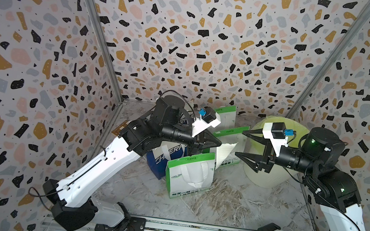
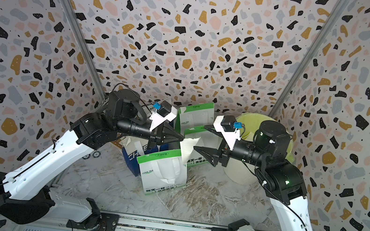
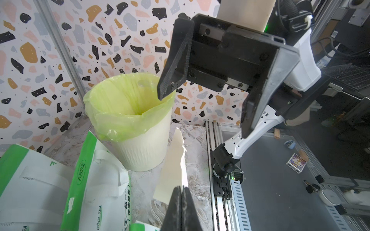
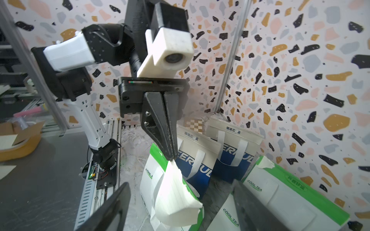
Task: Shred takeout receipts and throw away
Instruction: Shred the takeout receipt, then place the takeout receipt in the trash bin, then shred the takeout receipt.
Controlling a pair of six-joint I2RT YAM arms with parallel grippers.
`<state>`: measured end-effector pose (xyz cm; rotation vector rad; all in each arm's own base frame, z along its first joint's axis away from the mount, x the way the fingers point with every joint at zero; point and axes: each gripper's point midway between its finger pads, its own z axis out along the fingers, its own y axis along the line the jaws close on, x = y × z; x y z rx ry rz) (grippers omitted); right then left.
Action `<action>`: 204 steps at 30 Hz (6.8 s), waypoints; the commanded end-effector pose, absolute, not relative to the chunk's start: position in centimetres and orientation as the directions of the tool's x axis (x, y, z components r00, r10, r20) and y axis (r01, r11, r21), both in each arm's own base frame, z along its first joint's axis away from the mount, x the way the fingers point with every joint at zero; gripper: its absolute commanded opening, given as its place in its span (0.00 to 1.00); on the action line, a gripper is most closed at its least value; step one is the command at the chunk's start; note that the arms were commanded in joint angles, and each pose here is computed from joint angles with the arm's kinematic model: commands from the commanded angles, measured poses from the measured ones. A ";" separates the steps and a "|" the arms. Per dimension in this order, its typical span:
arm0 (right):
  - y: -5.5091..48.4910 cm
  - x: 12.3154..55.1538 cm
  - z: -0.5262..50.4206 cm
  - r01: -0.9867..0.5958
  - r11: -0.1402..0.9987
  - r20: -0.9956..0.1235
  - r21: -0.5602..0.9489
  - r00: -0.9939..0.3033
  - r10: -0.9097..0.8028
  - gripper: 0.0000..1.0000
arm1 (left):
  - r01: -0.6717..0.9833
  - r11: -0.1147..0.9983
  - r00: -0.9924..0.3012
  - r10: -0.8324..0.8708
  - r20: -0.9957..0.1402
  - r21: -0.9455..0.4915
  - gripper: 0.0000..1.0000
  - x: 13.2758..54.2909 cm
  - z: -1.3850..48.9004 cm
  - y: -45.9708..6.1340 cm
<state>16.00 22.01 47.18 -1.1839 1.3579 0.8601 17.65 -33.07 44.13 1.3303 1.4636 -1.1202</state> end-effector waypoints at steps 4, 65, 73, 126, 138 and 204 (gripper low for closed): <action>23.1 14.8 44.9 -0.990 0.076 -0.976 -0.116 0.100 -0.191 0.66 | 0.998 -0.028 -0.047 0.260 -0.964 -0.057 0.00 16.0 43.8 -32.1; 24.1 15.4 44.8 -0.986 0.066 -0.976 0.153 -0.161 -0.147 0.00 | 0.999 -0.026 0.035 0.212 -0.977 0.030 0.34 16.9 44.5 -34.3; 24.1 16.3 44.6 -0.982 0.111 -0.974 0.155 -0.171 -0.148 0.00 | 0.999 -0.025 0.039 0.199 -0.979 0.034 0.05 16.7 44.8 -34.3; 17.0 30.6 38.5 -0.493 0.786 -0.822 0.373 -0.569 0.033 0.00 | 0.859 0.336 0.473 -0.227 -0.851 0.387 0.00 14.6 51.5 -29.1; 6.5 32.9 43.7 -0.300 0.910 -0.892 0.287 -0.429 0.140 0.00 | 0.835 0.474 0.404 -0.182 -0.896 0.280 0.00 17.4 51.8 -27.8; 17.1 22.9 48.8 -0.890 0.370 -0.962 0.267 -0.224 0.156 0.79 | 0.967 0.225 -0.005 -0.438 -0.899 -0.115 0.00 18.5 51.7 -31.7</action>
